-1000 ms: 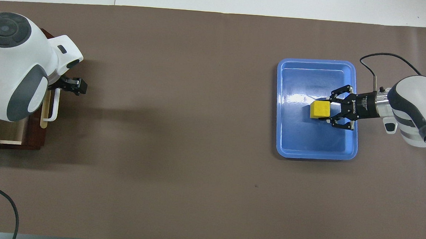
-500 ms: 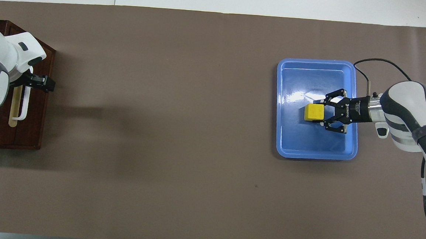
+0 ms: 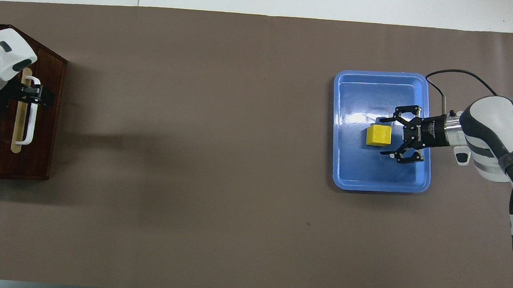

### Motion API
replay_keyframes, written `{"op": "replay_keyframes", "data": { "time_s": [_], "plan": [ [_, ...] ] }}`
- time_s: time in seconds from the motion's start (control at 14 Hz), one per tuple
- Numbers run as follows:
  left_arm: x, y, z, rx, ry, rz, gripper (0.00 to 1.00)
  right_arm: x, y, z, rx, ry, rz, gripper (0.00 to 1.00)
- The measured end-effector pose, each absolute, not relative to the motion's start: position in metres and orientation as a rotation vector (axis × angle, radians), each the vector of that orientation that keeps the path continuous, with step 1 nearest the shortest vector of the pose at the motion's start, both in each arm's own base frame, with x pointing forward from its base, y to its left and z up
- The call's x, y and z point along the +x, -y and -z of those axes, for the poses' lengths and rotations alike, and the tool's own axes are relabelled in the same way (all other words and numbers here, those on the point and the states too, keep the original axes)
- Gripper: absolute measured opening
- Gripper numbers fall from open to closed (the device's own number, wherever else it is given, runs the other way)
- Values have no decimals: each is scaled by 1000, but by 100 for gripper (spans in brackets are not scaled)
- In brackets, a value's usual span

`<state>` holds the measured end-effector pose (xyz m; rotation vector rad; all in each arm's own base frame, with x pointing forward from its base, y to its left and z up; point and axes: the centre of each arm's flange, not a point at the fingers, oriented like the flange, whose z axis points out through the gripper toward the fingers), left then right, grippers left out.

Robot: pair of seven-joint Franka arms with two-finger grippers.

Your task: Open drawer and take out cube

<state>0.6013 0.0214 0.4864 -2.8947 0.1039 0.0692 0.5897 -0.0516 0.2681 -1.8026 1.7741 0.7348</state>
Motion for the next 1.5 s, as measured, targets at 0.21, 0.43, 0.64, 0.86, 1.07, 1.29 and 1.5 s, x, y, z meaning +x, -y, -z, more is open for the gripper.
{"op": "replay_keyframes", "data": {
  "time_s": [0.21,0.43,0.64,0.86,1.07,1.29,1.5],
  "plan": [
    [570,-17,-532,-2961,-44,-151,100,594,55,-316,-1924,-1739,-666,100],
    [541,-1,-556,-3035,-32,-257,100,588,39,-385,-2148,-1667,-526,100],
    [536,5,-561,-3076,-46,-257,100,577,8,-460,-2436,-1525,-403,100],
    [535,13,-556,-3078,-74,-276,100,569,3,-526,-2661,-1285,-298,100],
    [536,16,-555,-3081,-83,-285,100,542,7,-578,-2871,-945,-214,100],
    [536,19,-555,-3082,-89,-283,100,515,9,-612,-2976,-682,-169,100],
    [535,24,-561,-3083,-104,-261,100,506,10,-623,-3015,-479,-144,100]
  ]
}}
